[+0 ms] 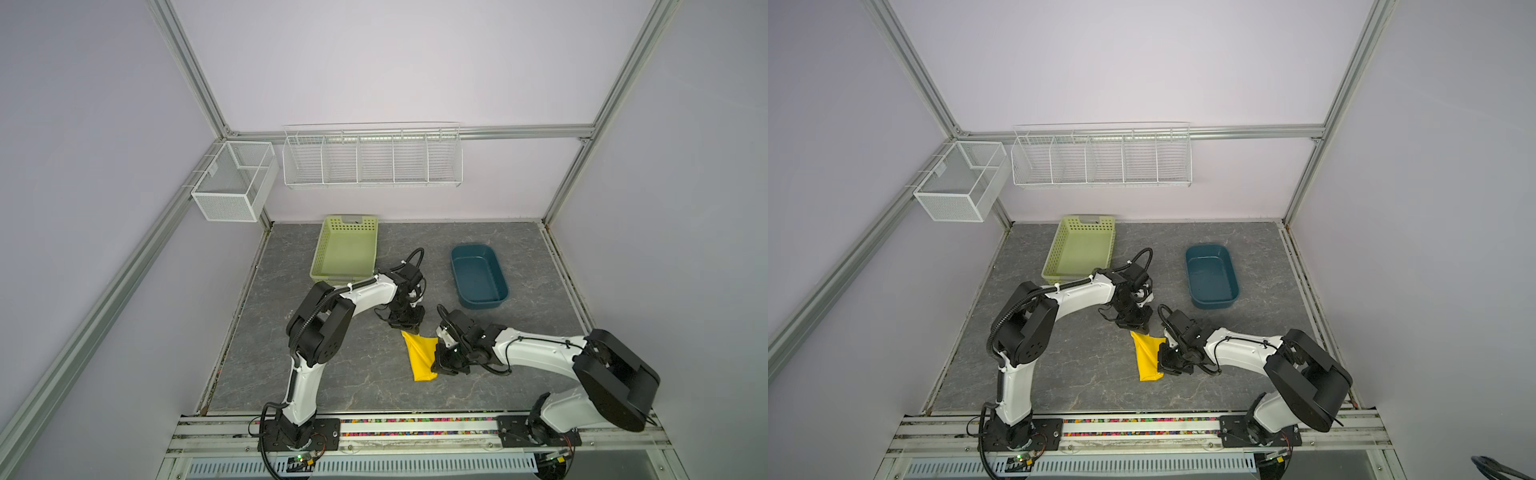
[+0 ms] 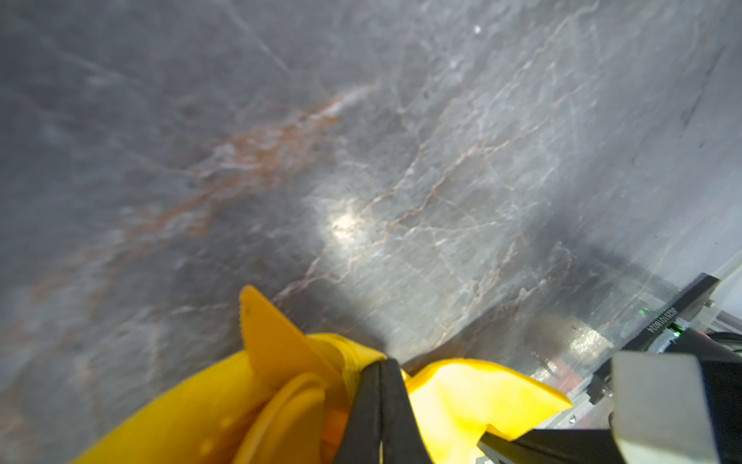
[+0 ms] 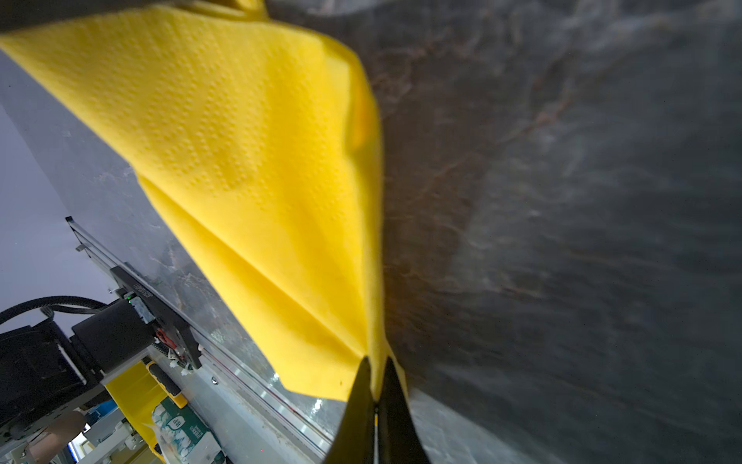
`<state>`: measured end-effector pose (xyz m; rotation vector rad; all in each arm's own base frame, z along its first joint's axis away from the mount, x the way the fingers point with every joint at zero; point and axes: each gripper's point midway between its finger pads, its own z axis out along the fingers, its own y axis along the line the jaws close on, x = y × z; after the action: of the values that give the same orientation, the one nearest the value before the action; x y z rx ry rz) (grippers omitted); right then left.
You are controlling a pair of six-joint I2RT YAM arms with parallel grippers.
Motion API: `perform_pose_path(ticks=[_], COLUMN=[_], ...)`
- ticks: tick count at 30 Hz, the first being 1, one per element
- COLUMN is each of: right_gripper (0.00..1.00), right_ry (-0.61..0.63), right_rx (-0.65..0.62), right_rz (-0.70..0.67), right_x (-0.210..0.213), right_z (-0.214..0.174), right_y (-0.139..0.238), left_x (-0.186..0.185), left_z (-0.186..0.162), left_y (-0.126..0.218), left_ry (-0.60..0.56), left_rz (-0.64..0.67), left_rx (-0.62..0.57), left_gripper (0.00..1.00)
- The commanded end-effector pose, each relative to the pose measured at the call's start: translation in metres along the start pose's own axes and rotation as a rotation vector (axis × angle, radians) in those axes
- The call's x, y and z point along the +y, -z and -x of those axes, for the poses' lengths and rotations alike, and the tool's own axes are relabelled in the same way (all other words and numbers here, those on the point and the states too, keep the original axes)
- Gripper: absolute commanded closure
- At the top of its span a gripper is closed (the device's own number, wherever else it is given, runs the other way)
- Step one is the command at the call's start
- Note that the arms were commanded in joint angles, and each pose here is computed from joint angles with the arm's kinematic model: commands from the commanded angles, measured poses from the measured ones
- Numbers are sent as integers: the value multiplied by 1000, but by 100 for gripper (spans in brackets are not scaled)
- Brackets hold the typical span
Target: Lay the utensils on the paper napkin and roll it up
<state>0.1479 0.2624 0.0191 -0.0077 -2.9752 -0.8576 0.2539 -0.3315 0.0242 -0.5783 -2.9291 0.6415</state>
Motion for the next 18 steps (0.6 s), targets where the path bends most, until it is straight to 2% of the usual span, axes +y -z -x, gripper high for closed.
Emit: perform_pose_path(ticks=[1, 4, 6, 11, 14, 18], right_gripper=[94, 93, 93, 93, 93, 93], right_ry=[-21, -19, -18, -27, -32, -45], right_rx=[49, 43, 42, 38, 35, 40], right_rz=[-82, -77, -75, -75, -79, -94], right_x=[-26, -24, -22, -19, -17, -16], right_z=[-16, -15, -14, -14, -13, -13], right_y=[-10, -9, -9, -10, -10, -12], left_x=[5, -10, -18, -30, -31, -33], left_z=[11, 22, 28, 25, 12, -13], left_y=[22, 47, 66, 103, 108, 92], left_ry=[-2, -10, -12, -3, 21, 69], left_rz=[62, 39, 32, 15, -12, -84], left_rx=[-77, -151, -203, -280, -282, -240], left_gripper=[100, 99, 93, 89, 89, 90])
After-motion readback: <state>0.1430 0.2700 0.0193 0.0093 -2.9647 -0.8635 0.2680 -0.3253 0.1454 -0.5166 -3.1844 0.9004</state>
